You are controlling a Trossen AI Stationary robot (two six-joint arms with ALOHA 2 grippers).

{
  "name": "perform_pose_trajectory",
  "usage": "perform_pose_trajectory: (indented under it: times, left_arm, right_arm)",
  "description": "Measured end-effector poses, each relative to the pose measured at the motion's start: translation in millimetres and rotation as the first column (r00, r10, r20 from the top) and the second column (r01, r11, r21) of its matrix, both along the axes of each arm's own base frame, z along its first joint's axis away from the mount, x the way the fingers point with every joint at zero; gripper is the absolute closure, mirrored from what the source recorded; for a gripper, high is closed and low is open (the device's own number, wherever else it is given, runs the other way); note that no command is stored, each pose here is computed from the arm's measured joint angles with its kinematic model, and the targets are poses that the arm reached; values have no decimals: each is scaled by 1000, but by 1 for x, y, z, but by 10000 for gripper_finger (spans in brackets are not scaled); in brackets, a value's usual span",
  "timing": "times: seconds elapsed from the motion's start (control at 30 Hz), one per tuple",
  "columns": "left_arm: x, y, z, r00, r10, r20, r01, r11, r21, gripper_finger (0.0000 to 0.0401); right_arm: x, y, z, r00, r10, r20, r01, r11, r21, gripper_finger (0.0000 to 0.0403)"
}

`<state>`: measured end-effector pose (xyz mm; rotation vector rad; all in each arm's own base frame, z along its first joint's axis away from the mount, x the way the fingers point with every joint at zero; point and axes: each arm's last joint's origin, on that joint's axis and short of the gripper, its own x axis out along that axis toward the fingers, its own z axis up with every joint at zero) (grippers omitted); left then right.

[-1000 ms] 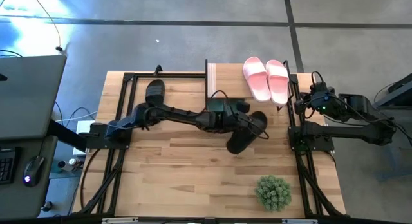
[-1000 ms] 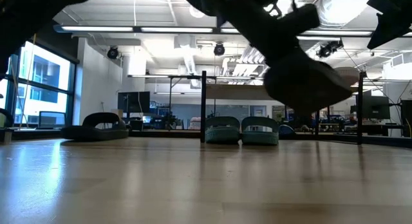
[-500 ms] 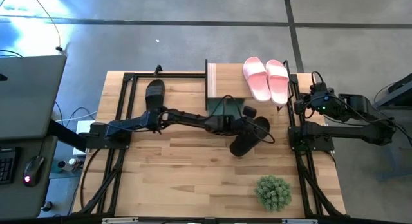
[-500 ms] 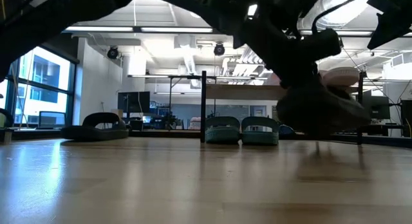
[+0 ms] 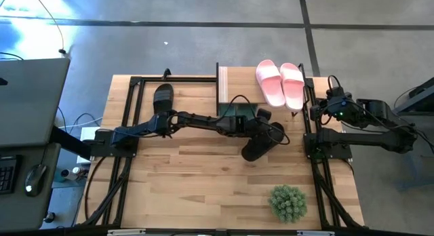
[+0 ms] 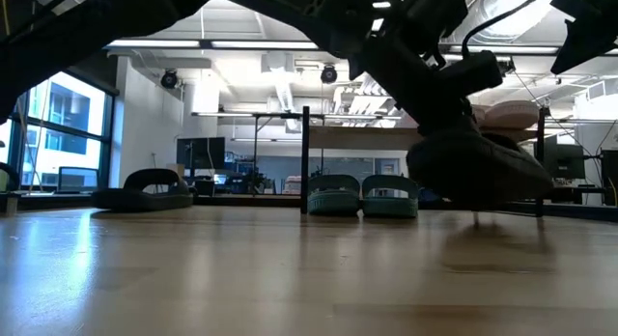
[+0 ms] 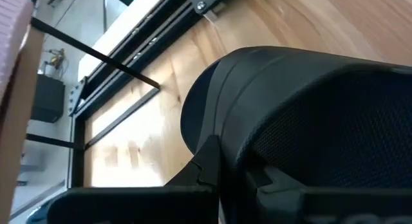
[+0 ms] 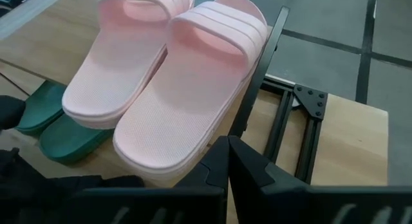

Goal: Pick and place slides into the shelf
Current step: Put the right black slipper under the shelf

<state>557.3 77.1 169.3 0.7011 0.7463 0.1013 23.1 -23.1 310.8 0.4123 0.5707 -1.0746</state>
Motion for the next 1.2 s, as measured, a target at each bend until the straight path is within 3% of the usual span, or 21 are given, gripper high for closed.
perform_pose_trajectory:
  times: [0.23,0.6,0.93,1.2]
  left_arm:
    - [3,-1,-18,1000,17,-19,-16,1000,19,401]
    - [5,1,-23,998,56,-8,-55,997,53,394]
    - [5,-3,-27,999,44,-21,-43,998,46,289]
    - [6,-29,-23,998,46,-37,-42,996,84,194]
  right_arm:
    - [0,0,0,1000,1,-2,-1,1000,-1,402]
    - [0,0,0,1000,11,-4,-11,1000,4,402]
    - [0,0,0,1000,15,-3,-15,1000,9,402]
    - [0,0,0,1000,15,-3,-15,1000,9,402]
